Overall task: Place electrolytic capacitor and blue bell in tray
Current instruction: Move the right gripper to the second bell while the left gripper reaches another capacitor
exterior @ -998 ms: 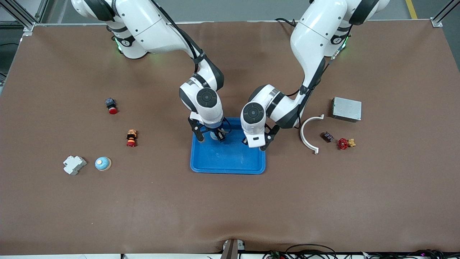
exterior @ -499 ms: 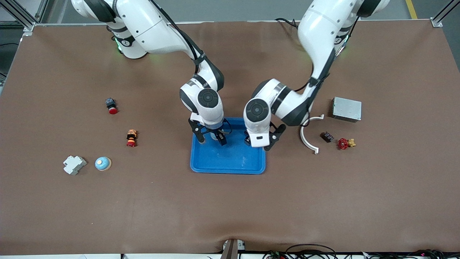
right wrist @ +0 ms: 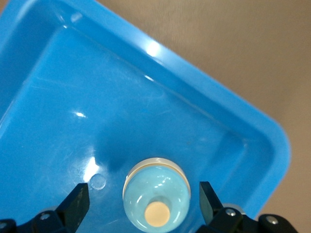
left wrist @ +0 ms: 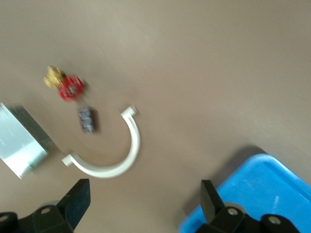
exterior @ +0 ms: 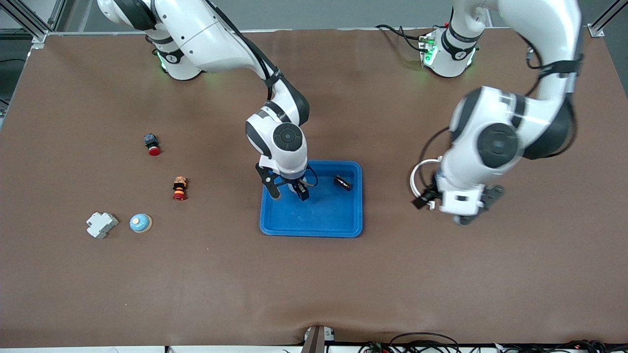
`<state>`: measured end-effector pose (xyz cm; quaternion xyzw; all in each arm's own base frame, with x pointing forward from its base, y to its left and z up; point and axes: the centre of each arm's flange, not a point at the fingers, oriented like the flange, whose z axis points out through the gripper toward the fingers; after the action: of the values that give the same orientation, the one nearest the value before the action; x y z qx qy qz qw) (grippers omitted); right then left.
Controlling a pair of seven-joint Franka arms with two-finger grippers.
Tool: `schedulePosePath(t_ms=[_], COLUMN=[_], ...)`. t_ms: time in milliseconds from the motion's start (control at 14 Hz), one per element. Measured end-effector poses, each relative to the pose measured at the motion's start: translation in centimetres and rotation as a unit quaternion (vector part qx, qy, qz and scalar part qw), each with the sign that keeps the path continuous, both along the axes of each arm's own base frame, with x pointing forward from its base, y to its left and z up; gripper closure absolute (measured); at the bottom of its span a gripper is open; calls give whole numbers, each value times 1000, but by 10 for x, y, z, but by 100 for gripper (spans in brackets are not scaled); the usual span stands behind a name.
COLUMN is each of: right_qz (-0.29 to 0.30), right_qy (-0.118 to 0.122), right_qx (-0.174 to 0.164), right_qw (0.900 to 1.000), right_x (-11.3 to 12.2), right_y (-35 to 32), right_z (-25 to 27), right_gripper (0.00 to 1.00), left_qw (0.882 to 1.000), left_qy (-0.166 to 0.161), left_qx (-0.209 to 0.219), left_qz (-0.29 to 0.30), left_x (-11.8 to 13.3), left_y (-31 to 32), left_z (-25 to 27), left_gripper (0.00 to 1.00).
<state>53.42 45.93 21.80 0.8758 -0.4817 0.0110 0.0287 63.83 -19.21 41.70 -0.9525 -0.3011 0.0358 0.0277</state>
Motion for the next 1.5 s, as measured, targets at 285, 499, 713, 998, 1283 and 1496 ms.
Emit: schedulePosePath(t_ms=[285,499,713,998,1283,1496], right_qz=[80,157,200,274,316,340], right_qy=[14,21,18,30,29,33], right_qx=[-9,-10,-16,-17,-12,-7], right_qw=[997,987,979,961,948,940], right_x=[19,42,72,103,113,108], right_y=[-18,-49,-90,-154,-218,-280], right_z=[9,9,21,64,100,123], right_gripper=[0,0,0,0,0,0], left_qw=[998,996,995,997,1000,999], left_qy=[21,19,-25,-34,-26,-31], left_qx=[-10,-18,-18,-16,-13,-15], left_qz=[-66,-90,-95,-65,5,31], left_x=[14,14,0,-42,-51,-50], left_y=[93,148,174,183,182,161], left_z=[-17,-28,-66,-105,-117,-131], left_gripper=[0,0,0,0,0,0])
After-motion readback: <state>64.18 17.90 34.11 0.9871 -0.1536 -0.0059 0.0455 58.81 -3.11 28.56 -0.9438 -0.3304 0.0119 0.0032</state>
